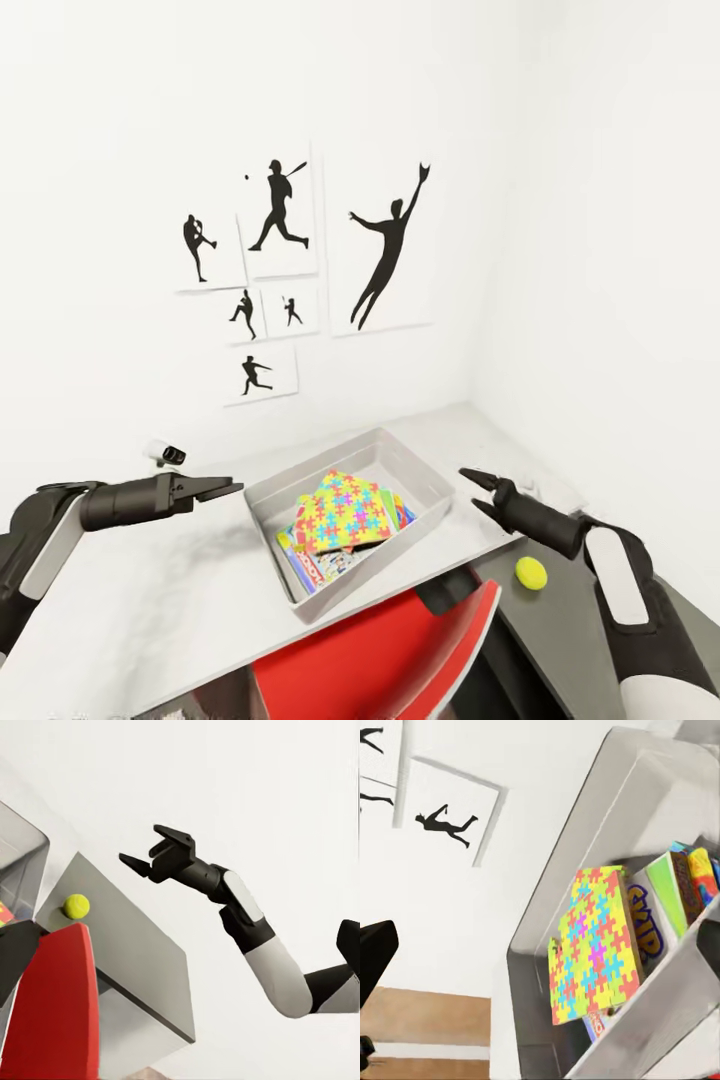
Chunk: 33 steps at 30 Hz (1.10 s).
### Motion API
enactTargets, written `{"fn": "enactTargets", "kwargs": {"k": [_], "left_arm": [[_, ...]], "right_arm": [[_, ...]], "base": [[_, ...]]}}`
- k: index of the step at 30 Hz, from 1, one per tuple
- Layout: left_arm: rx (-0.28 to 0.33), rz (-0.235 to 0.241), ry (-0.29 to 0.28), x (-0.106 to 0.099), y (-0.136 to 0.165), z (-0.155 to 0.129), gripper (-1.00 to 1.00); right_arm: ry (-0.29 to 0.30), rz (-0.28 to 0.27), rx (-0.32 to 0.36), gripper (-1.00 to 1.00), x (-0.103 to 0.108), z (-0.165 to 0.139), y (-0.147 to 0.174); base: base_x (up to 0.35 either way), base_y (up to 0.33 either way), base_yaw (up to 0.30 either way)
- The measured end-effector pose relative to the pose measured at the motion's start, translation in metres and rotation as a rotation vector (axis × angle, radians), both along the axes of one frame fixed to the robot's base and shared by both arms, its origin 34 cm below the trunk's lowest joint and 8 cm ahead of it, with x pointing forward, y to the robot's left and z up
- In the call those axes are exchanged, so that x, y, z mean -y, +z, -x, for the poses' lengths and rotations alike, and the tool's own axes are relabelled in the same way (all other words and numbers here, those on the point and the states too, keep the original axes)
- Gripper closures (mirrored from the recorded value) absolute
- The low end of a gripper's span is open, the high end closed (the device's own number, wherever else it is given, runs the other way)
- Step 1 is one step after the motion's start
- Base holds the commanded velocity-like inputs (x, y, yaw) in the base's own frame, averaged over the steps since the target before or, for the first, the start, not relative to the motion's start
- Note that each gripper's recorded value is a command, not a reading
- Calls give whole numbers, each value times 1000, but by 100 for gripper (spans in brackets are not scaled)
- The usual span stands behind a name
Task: Put all the toys in the child's room - the three board games (two on the bed and one on the table), the two jigsaw puzzles on the table, and the tennis ball on the table - inside the toy box on the table in the child's room.
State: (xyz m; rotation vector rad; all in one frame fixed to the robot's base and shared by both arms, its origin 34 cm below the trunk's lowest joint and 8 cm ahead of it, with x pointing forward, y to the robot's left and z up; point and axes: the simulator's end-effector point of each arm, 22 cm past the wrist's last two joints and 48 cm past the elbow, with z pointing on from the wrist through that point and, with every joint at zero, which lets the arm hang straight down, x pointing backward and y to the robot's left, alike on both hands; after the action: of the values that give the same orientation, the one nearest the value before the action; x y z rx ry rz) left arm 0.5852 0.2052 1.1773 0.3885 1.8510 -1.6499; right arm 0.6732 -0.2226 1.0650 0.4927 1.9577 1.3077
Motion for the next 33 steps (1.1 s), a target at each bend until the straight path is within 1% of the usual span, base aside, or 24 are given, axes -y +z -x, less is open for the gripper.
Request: {"fn": "enactTargets", "kwargs": {"k": [2, 3, 5, 7, 10, 18, 23, 33], "left_arm": [[10, 9, 16, -5, 5, -2, -100], [14, 12, 23, -7, 7, -2, -100], [21, 16, 31, -10, 11, -2, -100], [28, 21, 41, -14, 14, -3, -100], [36, 23, 49, -16, 17, -3, -100], [50, 5, 60, -26, 24, -1, -100], [58, 2, 61, -28, 28, 1, -100], [73, 2, 61, -28, 35, 4, -100]], "right_arm": [[-46, 2, 35, -100, 21, 13, -10], [-59, 0, 47, -100, 28, 20, -14], [-76, -2, 64, -100, 38, 30, -19], [-103, -3, 97, -100, 48, 39, -24], [-130, 3, 145, -100, 57, 43, -21], [-137, 4, 189, -100, 61, 44, -8], [-125, -16, 221, -100, 58, 47, 2], [-122, -20, 239, -100, 57, 48, 10]], "base": [[-34, 0, -87], [-21, 0, -89], [-11, 0, -92], [-5, 0, -95], [-2, 0, -98], [-101, 0, -117], [-131, 0, -147], [-15, 0, -178]]}}
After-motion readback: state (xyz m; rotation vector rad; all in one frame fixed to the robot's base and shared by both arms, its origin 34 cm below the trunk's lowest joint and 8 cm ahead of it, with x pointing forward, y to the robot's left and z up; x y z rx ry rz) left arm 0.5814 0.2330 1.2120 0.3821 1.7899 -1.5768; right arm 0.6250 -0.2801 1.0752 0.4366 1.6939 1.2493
